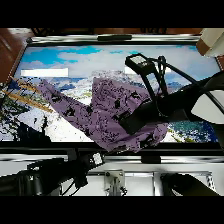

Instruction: Fold the shirts.

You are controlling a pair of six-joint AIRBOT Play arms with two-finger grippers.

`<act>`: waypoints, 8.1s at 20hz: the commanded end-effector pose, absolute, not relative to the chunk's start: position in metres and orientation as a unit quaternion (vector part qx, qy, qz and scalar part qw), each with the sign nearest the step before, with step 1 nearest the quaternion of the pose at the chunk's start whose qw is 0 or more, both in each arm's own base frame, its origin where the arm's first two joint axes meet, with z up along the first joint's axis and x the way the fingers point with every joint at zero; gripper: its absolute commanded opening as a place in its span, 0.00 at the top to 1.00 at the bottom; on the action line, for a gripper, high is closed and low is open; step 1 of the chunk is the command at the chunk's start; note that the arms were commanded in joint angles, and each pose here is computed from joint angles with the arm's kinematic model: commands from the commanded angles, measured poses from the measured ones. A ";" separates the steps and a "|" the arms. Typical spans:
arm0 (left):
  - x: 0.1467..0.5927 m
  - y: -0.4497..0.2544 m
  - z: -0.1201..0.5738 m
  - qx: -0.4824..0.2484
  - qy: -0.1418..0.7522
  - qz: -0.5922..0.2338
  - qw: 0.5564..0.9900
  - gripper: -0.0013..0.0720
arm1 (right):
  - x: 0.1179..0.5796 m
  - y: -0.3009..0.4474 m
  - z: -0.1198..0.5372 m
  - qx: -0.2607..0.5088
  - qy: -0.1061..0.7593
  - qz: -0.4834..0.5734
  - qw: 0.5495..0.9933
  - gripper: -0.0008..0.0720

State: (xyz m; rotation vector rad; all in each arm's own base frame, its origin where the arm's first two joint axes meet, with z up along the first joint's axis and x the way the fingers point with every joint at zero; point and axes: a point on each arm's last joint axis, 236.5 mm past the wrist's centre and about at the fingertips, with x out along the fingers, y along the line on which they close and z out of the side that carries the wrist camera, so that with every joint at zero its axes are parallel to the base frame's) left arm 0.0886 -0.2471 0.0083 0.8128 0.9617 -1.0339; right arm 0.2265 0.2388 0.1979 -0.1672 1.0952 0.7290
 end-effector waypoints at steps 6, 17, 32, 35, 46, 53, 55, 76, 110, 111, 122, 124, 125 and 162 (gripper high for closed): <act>0.088 -0.241 0.022 0.351 0.425 -0.462 0.695 0.92 | 0.242 0.139 0.177 -0.170 0.566 0.178 0.787 0.12; 0.067 -0.243 0.020 0.311 0.463 -0.474 0.682 0.92 | 0.214 0.109 0.144 -0.328 0.551 0.415 0.645 0.43; 0.066 -0.243 0.019 0.307 0.467 -0.472 0.682 0.92 | 0.209 0.125 0.069 -0.415 0.470 0.554 0.548 0.25; 0.064 -0.243 0.019 0.304 0.470 -0.473 0.681 0.92 | 0.217 0.110 0.066 -0.436 0.485 0.523 0.549 0.25; 0.063 -0.243 0.018 0.304 0.471 -0.473 0.679 0.92 | 0.225 0.127 0.090 -0.440 0.435 0.542 0.568 0.25; 0.060 -0.244 0.018 0.300 0.475 -0.477 0.676 0.92 | 0.242 0.158 0.069 -0.431 0.372 0.563 0.599 0.25; 0.059 -0.245 0.019 0.298 0.476 -0.477 0.676 0.92 | 0.243 0.171 0.069 -0.420 0.353 0.582 0.600 0.25; 0.092 -0.188 0.035 0.385 0.491 -0.378 0.684 0.11 | 0.200 0.156 0.070 -0.496 0.377 0.587 0.517 0.89; 0.269 -0.243 0.049 -0.153 0.587 -0.249 0.755 0.22 | 0.293 0.184 0.121 -0.199 0.421 0.320 0.825 0.89; 0.270 -0.258 0.042 -0.151 0.586 -0.256 0.754 0.22 | 0.293 0.184 0.121 -0.194 0.423 0.317 0.826 0.89; 0.298 -0.330 0.038 -0.209 0.510 -0.268 0.790 0.22 | 0.285 0.195 0.122 -0.162 0.433 0.331 0.823 0.89; 0.306 -0.323 0.037 -0.215 0.508 -0.258 0.793 0.26 | 0.282 0.197 0.121 -0.157 0.437 0.336 0.820 0.89; 0.309 -0.321 0.035 -0.213 0.508 -0.255 0.795 0.29 | 0.281 0.197 0.121 -0.156 0.438 0.337 0.818 0.89; 0.375 -0.119 0.151 -0.124 0.455 -0.175 0.864 0.91 | 0.218 0.206 0.106 -0.184 0.497 0.439 0.726 0.89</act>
